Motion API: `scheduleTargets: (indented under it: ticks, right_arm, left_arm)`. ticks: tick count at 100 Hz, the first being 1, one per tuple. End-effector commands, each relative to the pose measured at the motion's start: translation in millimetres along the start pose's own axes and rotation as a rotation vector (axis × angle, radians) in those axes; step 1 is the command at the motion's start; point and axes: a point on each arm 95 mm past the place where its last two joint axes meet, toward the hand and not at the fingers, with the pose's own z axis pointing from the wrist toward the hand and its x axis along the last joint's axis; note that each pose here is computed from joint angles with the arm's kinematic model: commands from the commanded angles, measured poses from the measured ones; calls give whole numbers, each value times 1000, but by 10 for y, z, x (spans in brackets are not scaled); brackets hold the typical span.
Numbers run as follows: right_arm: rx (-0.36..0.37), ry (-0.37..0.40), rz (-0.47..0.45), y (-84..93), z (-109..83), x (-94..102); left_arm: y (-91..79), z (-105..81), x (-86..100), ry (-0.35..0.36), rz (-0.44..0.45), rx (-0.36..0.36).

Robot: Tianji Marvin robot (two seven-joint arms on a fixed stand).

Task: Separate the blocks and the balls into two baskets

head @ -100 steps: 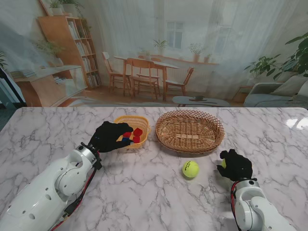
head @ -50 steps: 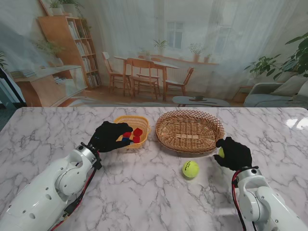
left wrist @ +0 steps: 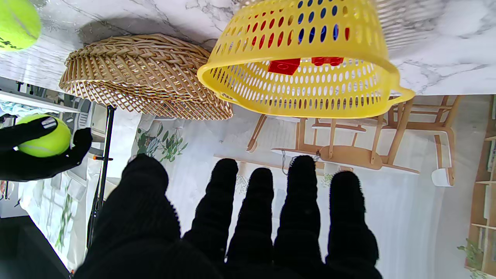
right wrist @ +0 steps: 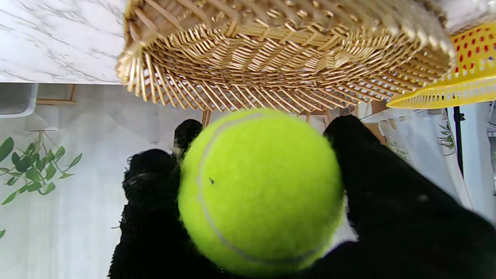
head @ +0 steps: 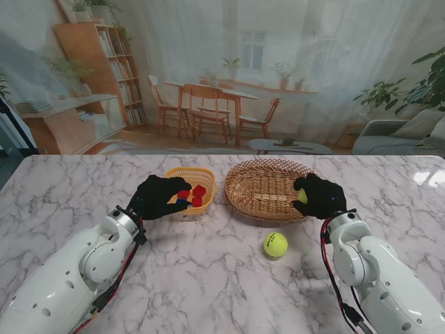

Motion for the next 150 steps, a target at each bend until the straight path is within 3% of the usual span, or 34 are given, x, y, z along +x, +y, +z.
scheduleTargets:
  ticks: [1, 49, 100, 150]
  right_arm:
    - [-8, 5, 3, 64, 88, 8]
    - [44, 27, 3, 140, 475, 83]
    - [129, -7, -2, -48, 786, 69]
    - [180, -21, 2, -208, 853, 103]
  left_arm:
    - [22, 1, 1, 0, -1, -14]
    - [24, 4, 0, 0, 0, -13]
    - [24, -1, -6, 0, 1, -13]
    - [32, 4, -2, 2, 3, -20]
